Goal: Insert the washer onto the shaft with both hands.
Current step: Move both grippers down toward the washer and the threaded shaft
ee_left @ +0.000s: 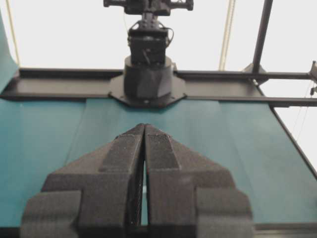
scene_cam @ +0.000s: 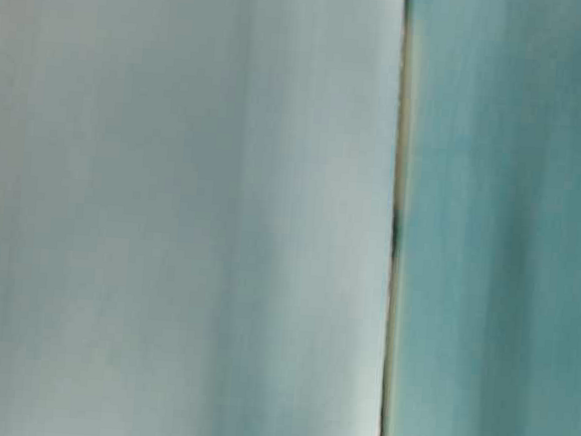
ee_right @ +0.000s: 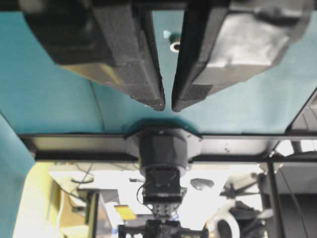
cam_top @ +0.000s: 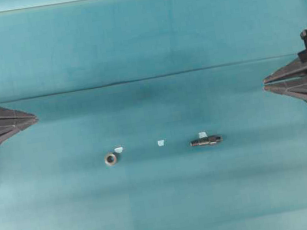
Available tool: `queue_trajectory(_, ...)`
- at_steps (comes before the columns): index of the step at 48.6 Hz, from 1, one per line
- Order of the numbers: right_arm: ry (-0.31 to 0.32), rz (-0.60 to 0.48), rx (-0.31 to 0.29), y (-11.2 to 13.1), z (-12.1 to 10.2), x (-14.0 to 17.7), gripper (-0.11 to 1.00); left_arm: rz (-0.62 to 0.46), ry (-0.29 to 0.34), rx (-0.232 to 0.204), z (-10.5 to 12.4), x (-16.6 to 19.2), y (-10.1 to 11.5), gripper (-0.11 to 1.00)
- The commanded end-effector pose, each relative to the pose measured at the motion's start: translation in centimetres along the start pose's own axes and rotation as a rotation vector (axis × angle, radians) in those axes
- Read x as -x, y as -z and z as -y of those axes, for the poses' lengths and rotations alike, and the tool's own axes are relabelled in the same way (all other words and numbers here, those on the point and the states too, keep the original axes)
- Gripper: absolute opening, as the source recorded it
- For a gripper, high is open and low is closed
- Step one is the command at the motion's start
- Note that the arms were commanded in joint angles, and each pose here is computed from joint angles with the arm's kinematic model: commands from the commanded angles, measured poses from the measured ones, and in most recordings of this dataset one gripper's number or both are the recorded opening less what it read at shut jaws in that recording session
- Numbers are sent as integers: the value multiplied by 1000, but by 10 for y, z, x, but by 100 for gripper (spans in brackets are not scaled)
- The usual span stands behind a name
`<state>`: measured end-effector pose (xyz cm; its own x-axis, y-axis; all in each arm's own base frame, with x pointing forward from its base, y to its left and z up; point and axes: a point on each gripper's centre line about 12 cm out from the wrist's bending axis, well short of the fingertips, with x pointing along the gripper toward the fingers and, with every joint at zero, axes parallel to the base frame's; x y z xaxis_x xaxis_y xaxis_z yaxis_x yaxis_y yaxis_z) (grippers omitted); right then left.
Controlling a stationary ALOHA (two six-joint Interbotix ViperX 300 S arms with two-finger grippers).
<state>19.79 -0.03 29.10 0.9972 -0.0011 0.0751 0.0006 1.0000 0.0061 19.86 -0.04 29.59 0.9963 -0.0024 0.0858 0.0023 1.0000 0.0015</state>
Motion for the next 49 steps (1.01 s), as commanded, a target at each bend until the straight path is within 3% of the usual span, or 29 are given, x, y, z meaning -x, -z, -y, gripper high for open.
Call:
queue_trajectory(1, 9, 8, -7, -5, 2, -3, 0, -57, 2, 13, 0, -12, -1, 2)
queue_trajectory(13, 39, -214, -109, 16, 5, -3, -9, -206, -2, 26, 0, -35, 0, 2)
queue_trajectory(19, 54, -355, -139, 27, 6, -4, -9, -299, -4, 27, 0, -44, 12, 2)
queue_trajectory(32, 71, -596, -153, 63, 6, -16, -9, -593, -19, 55, 0, -66, 56, 2)
queue_trajectory(49, 83, -845, -150, 99, 6, -49, -9, -768, -25, 53, -1, -94, 80, 2)
